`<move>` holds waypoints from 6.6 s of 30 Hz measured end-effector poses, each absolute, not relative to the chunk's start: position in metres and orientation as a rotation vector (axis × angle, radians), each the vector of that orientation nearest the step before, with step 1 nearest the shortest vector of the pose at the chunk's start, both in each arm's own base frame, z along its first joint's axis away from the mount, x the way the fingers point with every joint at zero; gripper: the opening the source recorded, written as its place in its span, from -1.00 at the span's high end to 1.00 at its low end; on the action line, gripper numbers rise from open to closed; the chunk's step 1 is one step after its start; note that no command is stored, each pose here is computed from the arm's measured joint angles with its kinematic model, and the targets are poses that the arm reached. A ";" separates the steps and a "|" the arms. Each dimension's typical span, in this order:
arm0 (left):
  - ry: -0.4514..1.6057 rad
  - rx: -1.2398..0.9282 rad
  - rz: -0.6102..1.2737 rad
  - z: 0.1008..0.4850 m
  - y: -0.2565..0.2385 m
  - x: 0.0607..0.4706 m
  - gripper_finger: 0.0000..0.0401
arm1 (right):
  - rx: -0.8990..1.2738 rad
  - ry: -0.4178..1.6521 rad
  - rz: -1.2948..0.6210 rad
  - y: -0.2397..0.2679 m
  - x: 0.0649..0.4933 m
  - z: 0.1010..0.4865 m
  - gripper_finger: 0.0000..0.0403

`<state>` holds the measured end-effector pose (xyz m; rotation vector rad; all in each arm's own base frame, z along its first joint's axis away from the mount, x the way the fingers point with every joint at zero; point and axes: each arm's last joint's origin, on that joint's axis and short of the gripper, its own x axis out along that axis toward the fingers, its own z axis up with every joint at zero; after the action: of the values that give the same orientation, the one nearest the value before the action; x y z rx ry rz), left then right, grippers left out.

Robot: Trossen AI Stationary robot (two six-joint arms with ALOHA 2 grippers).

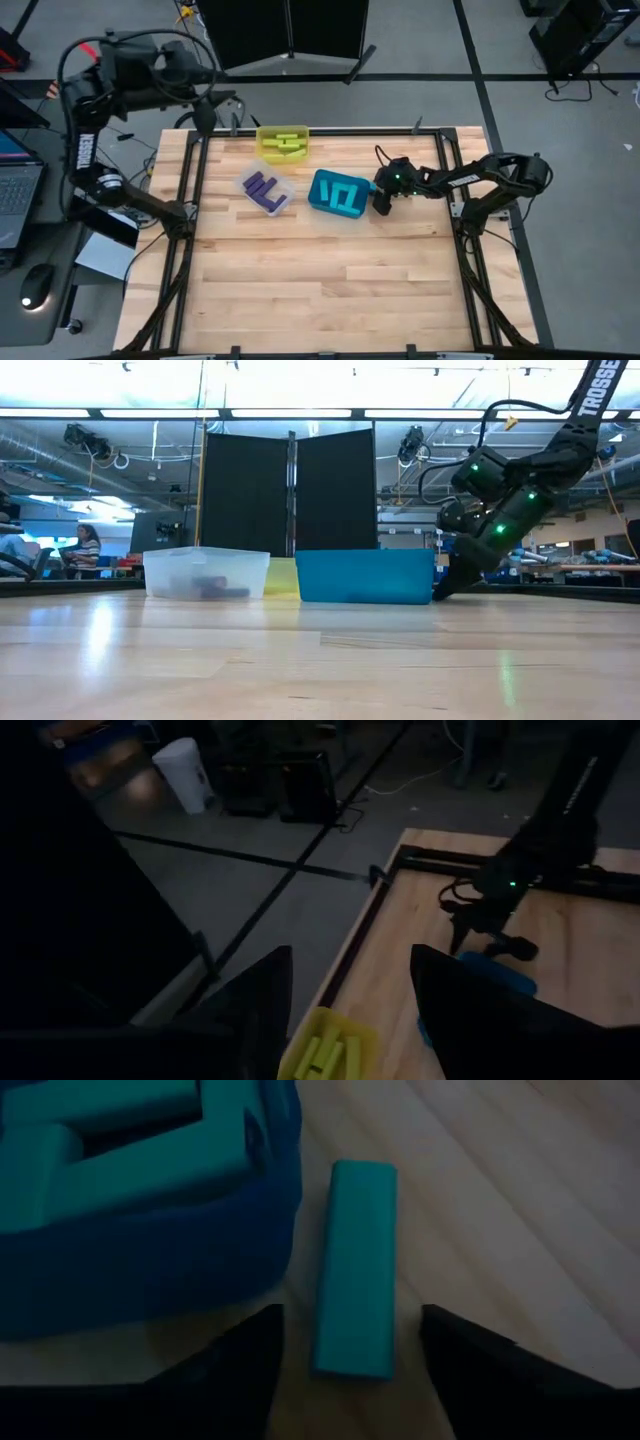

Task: Sort blocks
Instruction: Put the blue block into the blue bin, then return to Home Position

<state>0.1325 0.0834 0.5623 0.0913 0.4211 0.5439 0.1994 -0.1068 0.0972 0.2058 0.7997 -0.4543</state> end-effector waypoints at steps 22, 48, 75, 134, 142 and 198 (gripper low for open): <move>0.385 0.026 0.676 0.535 0.054 0.079 -0.05 | 0.235 0.730 -0.730 -0.108 0.186 0.123 0.43; 0.240 -0.111 0.582 0.350 0.073 0.116 -0.05 | 0.141 0.278 -0.274 -0.064 0.195 0.197 0.43; 0.119 -0.179 0.500 0.279 0.101 0.166 -0.05 | 0.201 0.363 -0.137 -0.057 0.233 0.191 0.43; 0.056 -0.155 0.621 0.196 0.125 0.121 0.95 | 0.550 0.420 -0.561 -0.140 0.160 0.143 0.97; -0.103 -0.288 0.687 0.243 0.124 0.090 0.98 | 0.619 0.210 -0.474 -0.153 0.143 0.176 0.97; -0.154 0.028 0.367 0.197 0.069 0.058 1.00 | -0.053 -0.138 0.092 -0.077 0.106 0.181 0.98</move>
<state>0.0577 0.0693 0.1968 0.0283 -0.1536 0.3671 0.1063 -0.0774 0.1809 -0.0530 -0.1381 0.0917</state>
